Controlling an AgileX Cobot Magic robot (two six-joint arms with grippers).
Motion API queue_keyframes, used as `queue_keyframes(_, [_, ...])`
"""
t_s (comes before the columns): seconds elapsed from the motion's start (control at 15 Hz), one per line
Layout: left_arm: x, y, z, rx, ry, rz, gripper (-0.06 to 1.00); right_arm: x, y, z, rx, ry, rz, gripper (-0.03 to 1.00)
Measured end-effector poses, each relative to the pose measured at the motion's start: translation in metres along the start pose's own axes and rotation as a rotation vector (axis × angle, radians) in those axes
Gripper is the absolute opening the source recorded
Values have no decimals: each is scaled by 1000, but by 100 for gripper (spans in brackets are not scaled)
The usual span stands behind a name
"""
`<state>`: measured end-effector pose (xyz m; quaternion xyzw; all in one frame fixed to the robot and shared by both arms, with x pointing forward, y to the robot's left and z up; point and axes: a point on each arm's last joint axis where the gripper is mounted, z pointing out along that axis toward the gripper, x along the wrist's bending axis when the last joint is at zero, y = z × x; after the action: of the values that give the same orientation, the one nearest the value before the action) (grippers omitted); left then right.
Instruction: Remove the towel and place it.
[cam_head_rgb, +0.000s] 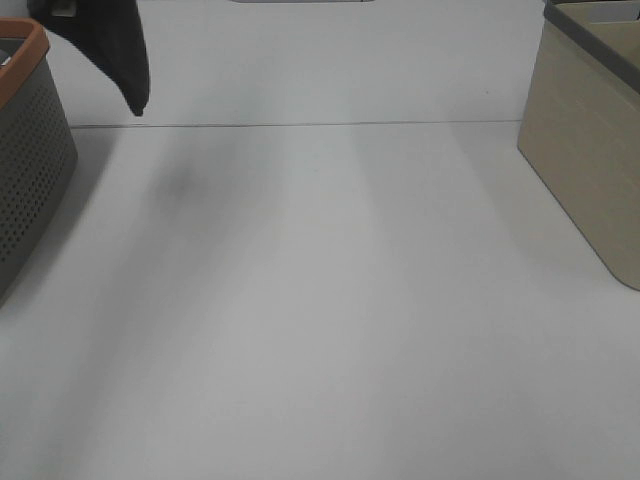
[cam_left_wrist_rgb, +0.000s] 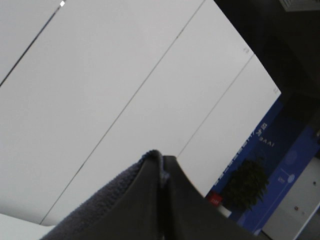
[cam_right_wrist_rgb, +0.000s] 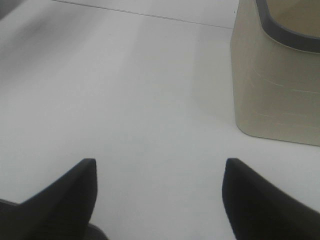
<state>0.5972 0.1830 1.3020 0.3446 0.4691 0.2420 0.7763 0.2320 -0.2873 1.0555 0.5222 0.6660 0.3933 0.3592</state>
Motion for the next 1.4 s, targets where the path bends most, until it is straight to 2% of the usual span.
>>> queue_keyframes(0.27, [-14, -65, -1, 178, -34, 110, 0, 1, 0, 0, -2, 10, 4, 70])
queue_keyframes(0.47, [-3, -100, -7, 281, -6, 140, 0, 5, 1, 0, -13, 59, 14, 70])
queue_keyframes(0.67, [21, -135, -17, 392, 60, 136, 0, 12, 7, -2, -69, 130, 16, 70])
queue_keyframes(0.87, [13, -162, -27, 470, 36, 147, 0, 16, 31, 14, -102, 237, 33, 70])
queue_keyframes(1.13, [-7, -186, -38, 536, -26, 167, 0, 16, 56, 52, -74, 341, -30, 69])
queue_keyframes(1.2, [-8, -186, -39, 535, -32, 168, 0, 17, 58, 58, -64, 362, -51, 68])
queue_keyframes(1.4, [-16, -175, -43, 513, -51, 174, 0, 20, 70, 95, -44, 503, -150, 61])
